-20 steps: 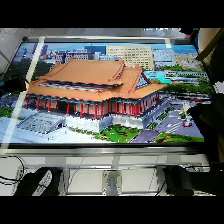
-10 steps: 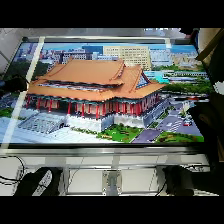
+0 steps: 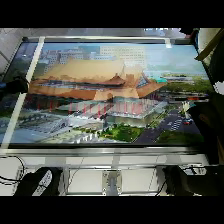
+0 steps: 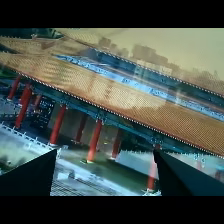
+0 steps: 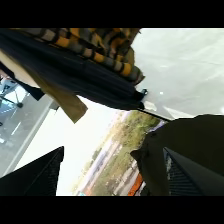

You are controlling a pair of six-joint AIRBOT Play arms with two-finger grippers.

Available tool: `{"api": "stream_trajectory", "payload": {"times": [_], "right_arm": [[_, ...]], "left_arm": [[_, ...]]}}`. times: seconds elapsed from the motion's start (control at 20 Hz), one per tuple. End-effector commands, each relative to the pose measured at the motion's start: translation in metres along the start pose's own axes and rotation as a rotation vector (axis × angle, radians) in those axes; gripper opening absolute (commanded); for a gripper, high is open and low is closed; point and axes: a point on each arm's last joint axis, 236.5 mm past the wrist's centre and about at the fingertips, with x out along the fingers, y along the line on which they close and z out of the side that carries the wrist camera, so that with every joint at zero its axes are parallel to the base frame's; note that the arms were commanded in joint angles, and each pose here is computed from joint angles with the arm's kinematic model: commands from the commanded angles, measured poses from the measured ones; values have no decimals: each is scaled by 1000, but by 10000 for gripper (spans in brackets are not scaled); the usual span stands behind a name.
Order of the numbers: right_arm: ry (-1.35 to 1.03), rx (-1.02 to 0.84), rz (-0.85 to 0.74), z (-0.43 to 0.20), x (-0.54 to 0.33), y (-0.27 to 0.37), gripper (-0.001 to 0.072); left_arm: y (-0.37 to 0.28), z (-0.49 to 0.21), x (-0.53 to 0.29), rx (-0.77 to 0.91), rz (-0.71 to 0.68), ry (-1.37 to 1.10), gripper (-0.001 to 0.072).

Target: Fold the clothes and pants, and hang the long-sleeved shirts on hangers.

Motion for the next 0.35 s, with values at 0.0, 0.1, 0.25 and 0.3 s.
{"api": "stream_trajectory", "payload": {"times": [0.0, 0.1, 0.25, 0.3], "right_arm": [[-12, -15, 32, 1, -5, 15, 694], [-12, -15, 32, 1, -5, 15, 694], [-12, -15, 32, 1, -5, 15, 695], [-12, -15, 32, 1, -5, 15, 694]], "left_arm": [[0, -2, 0, 1, 2, 7, 695], [0, -2, 0, 1, 2, 8, 695], [0, -2, 0, 1, 2, 8, 695], [0, -2, 0, 1, 2, 8, 695]]}}
